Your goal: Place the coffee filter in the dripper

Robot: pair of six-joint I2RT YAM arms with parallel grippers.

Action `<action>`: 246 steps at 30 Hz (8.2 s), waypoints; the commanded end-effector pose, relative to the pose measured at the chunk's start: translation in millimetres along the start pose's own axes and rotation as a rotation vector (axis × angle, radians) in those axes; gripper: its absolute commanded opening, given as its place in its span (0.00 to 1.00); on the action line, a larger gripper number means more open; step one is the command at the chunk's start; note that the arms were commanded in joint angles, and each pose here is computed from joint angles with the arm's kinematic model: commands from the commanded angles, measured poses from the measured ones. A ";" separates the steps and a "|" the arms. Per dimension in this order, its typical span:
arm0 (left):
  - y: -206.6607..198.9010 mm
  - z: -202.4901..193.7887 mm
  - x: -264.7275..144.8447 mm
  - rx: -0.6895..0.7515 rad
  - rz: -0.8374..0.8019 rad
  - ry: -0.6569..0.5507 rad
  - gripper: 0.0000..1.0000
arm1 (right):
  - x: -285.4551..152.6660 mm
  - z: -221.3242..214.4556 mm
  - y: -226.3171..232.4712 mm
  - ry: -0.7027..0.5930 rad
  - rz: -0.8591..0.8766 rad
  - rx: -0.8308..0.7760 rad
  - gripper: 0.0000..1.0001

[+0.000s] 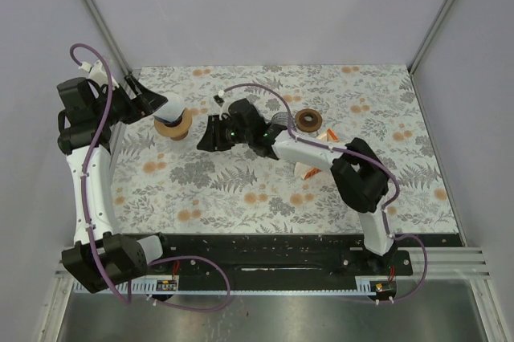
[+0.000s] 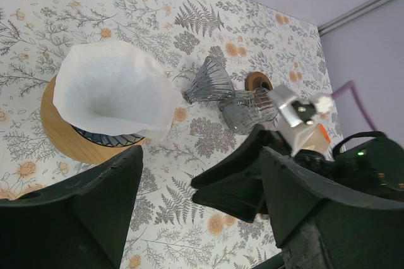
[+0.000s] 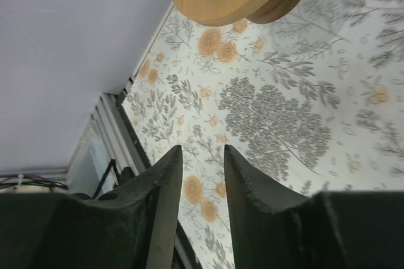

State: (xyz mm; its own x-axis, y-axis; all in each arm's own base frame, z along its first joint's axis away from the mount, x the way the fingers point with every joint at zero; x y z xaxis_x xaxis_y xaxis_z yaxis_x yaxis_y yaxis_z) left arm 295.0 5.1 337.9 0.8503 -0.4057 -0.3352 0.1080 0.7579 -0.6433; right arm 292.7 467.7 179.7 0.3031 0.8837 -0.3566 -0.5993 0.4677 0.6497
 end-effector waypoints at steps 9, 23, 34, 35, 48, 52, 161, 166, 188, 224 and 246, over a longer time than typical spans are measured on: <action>-15.4 6.4 -12.9 0.100 -0.053 -0.053 0.92 | -132.1 95.4 -47.4 -0.032 -0.341 -0.376 0.74; -8.6 -0.1 -7.0 0.105 -0.065 -0.014 0.93 | -214.1 125.9 -147.4 0.042 -0.784 -0.372 0.93; -7.3 -2.2 -6.1 0.102 -0.069 -0.005 0.93 | -181.2 95.4 -189.5 0.236 -0.608 -0.238 0.61; -7.2 -2.3 -6.2 0.103 -0.068 -0.007 0.93 | -180.6 95.0 -193.9 0.250 -0.609 -0.267 0.61; -7.0 -2.4 -6.2 0.102 -0.066 -0.007 0.93 | -175.8 75.4 -213.1 0.338 -0.608 -0.330 0.12; -7.4 -1.6 -5.9 0.102 -0.069 -0.006 0.93 | -177.5 61.7 -202.5 0.370 -0.529 -0.360 0.03; -1.5 -1.3 -0.4 0.096 -0.062 0.015 0.92 | -195.6 86.0 -358.4 0.397 -0.882 -0.046 0.14; -2.1 -0.1 -1.3 0.103 -0.058 0.009 0.92 | -208.4 110.8 -335.3 0.327 -0.879 -0.095 0.00; -82.0 -21.3 -4.6 0.330 -0.268 0.126 0.93 | -239.7 191.2 -87.5 -0.231 -0.670 -0.540 0.00; -111.6 -104.4 49.7 0.193 -0.490 0.470 0.00 | -165.9 122.0 71.0 -0.297 -0.268 -0.769 0.00; -75.9 -18.2 -7.3 1.697 0.162 0.200 0.00 | -240.0 134.7 48.6 -0.186 -0.067 -0.443 0.87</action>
State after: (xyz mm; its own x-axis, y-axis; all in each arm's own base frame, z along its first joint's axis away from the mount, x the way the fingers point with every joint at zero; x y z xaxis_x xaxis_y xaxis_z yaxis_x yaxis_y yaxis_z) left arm 274.4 -99.3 370.9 0.7440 -0.4675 -0.4774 0.6557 0.6483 0.3870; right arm 315.1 272.8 351.0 0.5747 0.7633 -0.2951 -0.7617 0.6308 0.1483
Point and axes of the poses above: each gripper's point midway between its finger pads, its own x axis out along the fingers, its own y axis along the line the jaws close on, z = x × y, the point moved 5 cm from there along -x, back along the fingers, and after that the axes turned 5 degrees about -x, right-handed, at the moved point
